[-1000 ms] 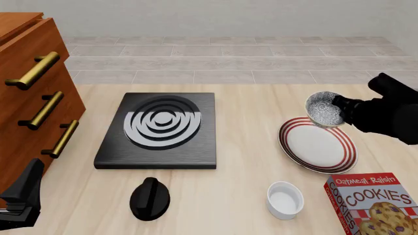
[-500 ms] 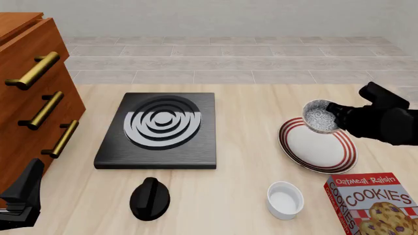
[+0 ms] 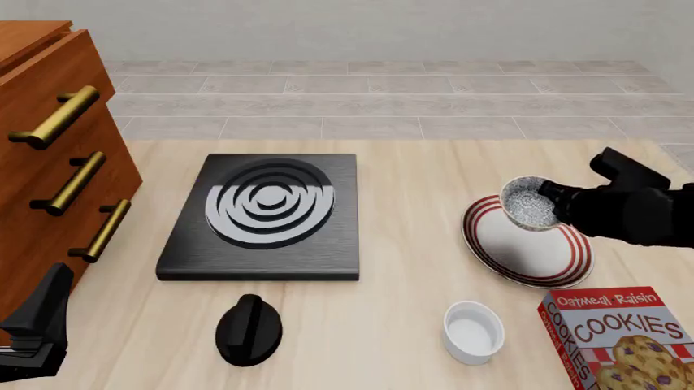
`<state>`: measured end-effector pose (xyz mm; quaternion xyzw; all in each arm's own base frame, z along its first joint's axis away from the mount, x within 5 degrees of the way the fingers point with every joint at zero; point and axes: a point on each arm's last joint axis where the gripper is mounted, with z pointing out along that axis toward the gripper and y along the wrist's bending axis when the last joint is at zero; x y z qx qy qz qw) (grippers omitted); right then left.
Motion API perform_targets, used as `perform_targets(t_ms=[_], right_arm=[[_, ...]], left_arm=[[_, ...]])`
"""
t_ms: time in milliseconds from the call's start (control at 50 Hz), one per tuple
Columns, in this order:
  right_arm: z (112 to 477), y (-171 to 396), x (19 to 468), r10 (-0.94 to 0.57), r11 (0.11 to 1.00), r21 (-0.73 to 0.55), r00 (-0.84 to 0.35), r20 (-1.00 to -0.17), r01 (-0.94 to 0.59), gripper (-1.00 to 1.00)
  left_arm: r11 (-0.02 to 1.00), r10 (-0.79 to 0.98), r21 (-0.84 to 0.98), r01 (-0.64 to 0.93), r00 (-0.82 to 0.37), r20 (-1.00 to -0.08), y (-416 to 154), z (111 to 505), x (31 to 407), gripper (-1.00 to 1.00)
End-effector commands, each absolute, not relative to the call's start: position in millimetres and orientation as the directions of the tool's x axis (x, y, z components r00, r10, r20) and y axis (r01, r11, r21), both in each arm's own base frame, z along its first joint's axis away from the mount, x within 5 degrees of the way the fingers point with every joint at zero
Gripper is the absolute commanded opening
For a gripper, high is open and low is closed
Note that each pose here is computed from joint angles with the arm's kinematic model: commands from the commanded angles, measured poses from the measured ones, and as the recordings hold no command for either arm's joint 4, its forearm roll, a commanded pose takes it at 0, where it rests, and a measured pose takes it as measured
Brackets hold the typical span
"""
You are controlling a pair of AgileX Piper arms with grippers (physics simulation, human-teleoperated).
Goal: Pick the akita bowl on the cookies box and place it on the plate.
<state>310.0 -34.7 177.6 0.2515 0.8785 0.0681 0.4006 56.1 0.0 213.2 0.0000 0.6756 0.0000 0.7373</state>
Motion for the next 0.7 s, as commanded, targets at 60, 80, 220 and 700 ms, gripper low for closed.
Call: perform_targets(t_ms=[60,80,220,700], right_arm=[[172.0,-36.5,311.7,0.51,0.856,0.328,-0.548,-0.663,0.401,-1.0],[171.3,-36.9,312.2,0.508,0.857,0.325,-0.55,-0.663,0.4,-1.0],[168.6,-38.1,313.7,0.501,0.861,0.316,-0.557,-0.663,0.399,-1.0],[152.6,-40.9,318.5,0.502,0.86,0.306,-0.57,-0.65,0.409,-1.0]], left_arm=[[1.0,0.0,0.0,0.0,0.087,-0.996,0.0,213.2,56.1,1.0],[1.0,0.0,0.0,0.0,0.087,-0.996,0.0,213.2,56.1,1.0],[1.0,0.0,0.0,0.0,0.087,-0.996,0.0,213.2,56.1,1.0],[1.0,0.0,0.0,0.0,0.087,-0.996,0.0,213.2,56.1,1.0]])
